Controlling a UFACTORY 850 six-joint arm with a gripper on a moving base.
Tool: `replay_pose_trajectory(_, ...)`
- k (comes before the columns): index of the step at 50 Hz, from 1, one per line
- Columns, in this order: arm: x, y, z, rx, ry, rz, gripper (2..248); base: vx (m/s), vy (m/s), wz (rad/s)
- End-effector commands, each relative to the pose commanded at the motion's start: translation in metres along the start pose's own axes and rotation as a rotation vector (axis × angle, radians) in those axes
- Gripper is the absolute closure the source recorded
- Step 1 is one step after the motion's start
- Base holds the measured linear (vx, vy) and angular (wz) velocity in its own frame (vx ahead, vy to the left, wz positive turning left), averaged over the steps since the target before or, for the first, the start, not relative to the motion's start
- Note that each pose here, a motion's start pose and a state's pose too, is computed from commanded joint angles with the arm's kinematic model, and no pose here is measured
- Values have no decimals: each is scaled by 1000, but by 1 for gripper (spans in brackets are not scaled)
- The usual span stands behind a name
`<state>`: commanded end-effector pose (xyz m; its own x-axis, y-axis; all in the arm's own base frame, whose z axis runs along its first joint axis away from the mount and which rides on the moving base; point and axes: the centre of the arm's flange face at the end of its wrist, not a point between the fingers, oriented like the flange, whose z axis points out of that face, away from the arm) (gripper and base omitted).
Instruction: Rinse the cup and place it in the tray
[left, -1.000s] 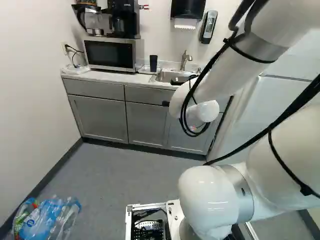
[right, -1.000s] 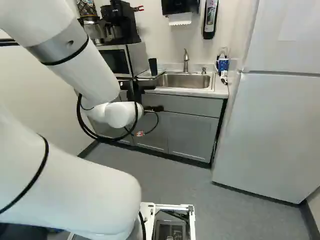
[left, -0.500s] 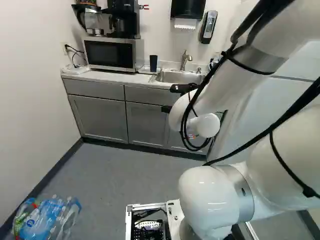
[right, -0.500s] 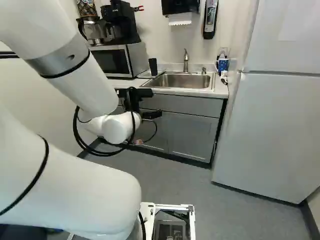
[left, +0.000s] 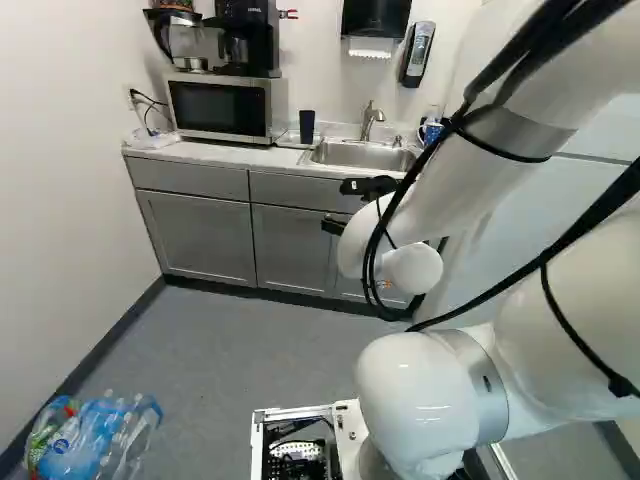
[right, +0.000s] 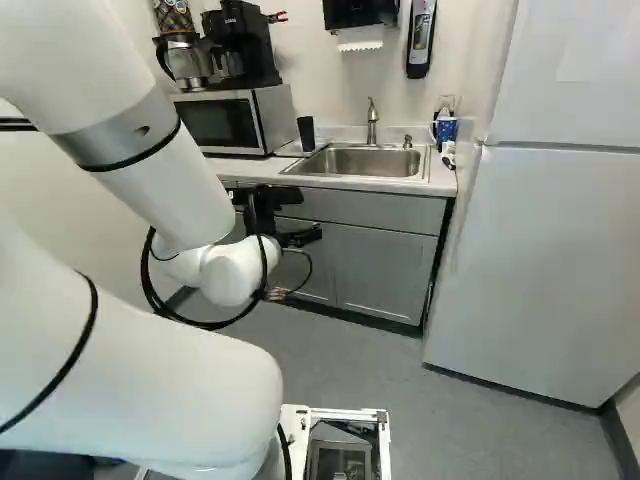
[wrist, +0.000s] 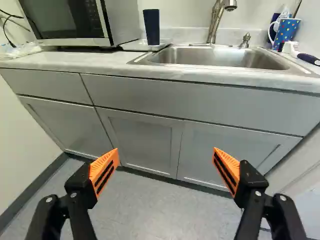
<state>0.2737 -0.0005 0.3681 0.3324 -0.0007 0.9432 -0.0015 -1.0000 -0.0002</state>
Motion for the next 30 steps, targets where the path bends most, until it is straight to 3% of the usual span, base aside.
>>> replay_pose_trajectory(30,-3,0,-2,1,7,-1,3,0,0,0)
